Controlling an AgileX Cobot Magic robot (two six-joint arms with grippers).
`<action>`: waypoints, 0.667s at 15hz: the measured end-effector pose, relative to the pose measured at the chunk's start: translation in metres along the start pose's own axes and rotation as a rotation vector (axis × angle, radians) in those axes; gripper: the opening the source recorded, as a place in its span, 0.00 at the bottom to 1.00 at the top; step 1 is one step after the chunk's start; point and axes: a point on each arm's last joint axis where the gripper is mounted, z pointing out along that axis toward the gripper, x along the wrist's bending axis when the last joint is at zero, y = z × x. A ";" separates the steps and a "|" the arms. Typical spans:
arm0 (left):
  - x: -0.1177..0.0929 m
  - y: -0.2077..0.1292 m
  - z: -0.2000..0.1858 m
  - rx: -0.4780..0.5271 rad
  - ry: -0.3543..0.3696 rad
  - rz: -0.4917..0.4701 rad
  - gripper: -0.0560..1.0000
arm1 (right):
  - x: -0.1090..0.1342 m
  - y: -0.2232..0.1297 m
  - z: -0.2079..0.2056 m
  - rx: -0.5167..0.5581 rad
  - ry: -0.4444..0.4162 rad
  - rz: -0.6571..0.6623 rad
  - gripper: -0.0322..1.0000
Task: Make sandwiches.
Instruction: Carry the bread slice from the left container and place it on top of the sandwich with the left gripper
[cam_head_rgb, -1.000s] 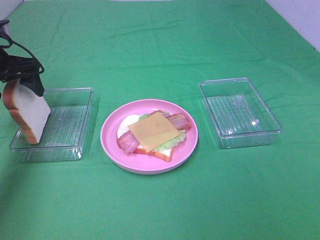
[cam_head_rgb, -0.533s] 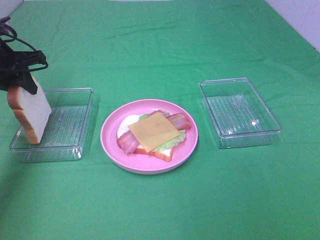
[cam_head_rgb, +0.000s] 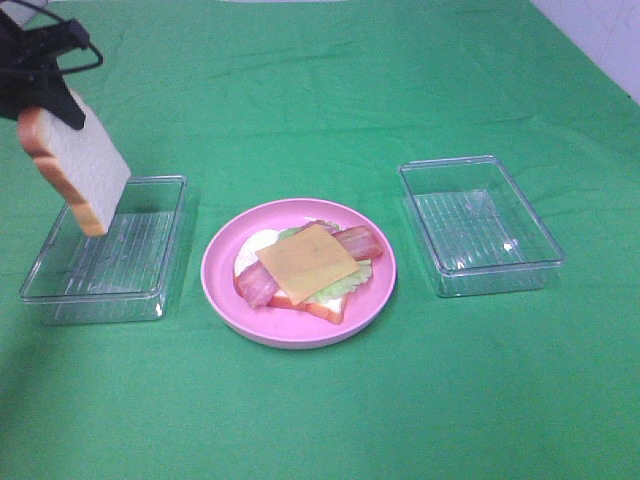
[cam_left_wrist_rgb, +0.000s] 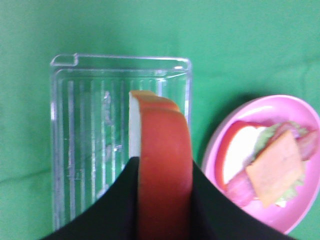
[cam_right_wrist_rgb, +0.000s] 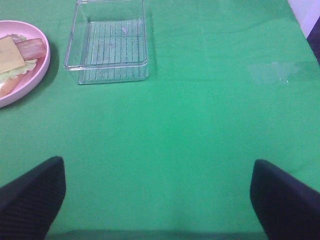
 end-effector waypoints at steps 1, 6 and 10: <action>-0.014 0.004 -0.014 -0.025 -0.041 0.031 0.24 | 0.000 0.000 0.000 0.000 0.000 0.000 0.96; -0.114 -0.022 -0.004 0.017 -0.271 0.279 0.24 | 0.000 0.000 0.000 0.000 0.000 0.000 0.96; -0.160 -0.050 0.042 0.096 -0.340 0.351 0.24 | 0.000 0.000 0.000 0.000 0.000 0.000 0.96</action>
